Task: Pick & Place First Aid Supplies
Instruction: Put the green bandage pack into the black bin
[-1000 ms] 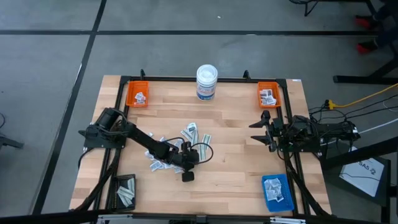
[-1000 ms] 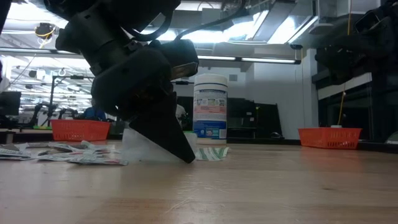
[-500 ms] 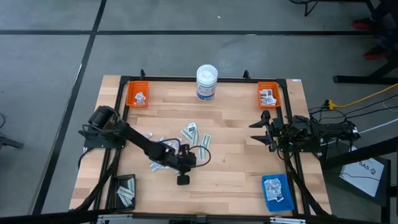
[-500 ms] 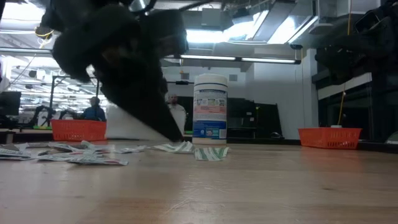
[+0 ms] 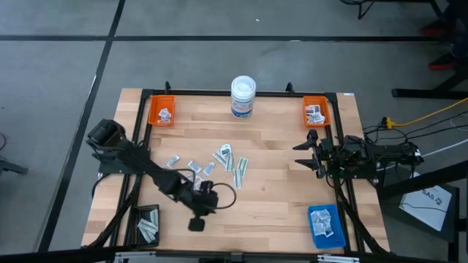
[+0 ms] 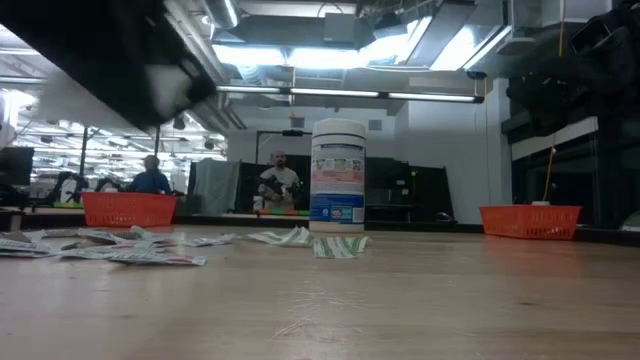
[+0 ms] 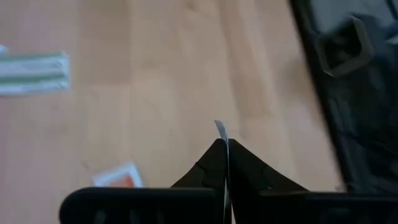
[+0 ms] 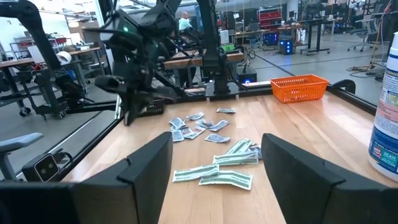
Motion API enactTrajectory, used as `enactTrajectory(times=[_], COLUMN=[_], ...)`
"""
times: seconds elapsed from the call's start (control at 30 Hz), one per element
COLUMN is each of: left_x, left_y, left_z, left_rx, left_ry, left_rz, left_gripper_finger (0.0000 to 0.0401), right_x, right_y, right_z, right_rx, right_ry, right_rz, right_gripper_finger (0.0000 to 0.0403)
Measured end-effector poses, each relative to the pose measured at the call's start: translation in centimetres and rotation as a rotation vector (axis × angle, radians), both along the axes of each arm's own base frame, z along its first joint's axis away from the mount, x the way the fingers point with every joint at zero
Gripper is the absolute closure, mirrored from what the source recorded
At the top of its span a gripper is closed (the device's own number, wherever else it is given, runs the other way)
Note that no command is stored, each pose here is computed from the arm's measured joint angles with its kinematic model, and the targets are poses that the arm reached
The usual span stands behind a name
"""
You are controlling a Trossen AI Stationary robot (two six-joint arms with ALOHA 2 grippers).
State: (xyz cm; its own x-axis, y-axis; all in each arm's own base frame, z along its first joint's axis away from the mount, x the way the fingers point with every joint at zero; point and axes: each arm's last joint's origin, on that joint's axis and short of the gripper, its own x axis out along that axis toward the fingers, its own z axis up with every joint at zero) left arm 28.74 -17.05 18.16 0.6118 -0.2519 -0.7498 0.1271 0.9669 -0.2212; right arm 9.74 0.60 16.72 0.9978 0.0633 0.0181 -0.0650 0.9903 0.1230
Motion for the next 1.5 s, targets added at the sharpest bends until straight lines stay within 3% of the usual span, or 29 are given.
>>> enactTrajectory(times=[0.17, 0.47, 0.9, 1.2, 1.5], left_x=[-2.5, -7.4, -12.2, -14.6, -15.3], left_y=[-1.4, -3.5, -7.4, -8.6, -7.6], left_z=[1.4, 2.2, 2.4, 2.3, 1.7], left_rx=[-0.056, -0.146, -0.358, -0.375, -0.282], left_ry=[0.08, 0.334, 0.647, 0.77, 0.839], left_rz=[-0.043, 0.018, 0.062, 0.139, 0.303], left_gripper_finger=[0.0399, 0.0398, 0.04, 0.0398, 0.0387], right_x=[0.0, 0.0, 0.0, 0.0, 0.0], right_y=[0.0, 0.0, 0.0, 0.0, 0.0], right_z=[0.0, 0.0, 0.0, 0.0, 0.0], right_rx=[0.0, 0.0, 0.0, 0.0, 0.0], right_ry=[0.0, 0.0, 0.0, 0.0, 0.0], right_rz=[0.0, 0.0, 0.0, 0.0, 0.0], right_gripper_finger=[0.0158, 0.0158, 0.0158, 0.0158, 0.0158])
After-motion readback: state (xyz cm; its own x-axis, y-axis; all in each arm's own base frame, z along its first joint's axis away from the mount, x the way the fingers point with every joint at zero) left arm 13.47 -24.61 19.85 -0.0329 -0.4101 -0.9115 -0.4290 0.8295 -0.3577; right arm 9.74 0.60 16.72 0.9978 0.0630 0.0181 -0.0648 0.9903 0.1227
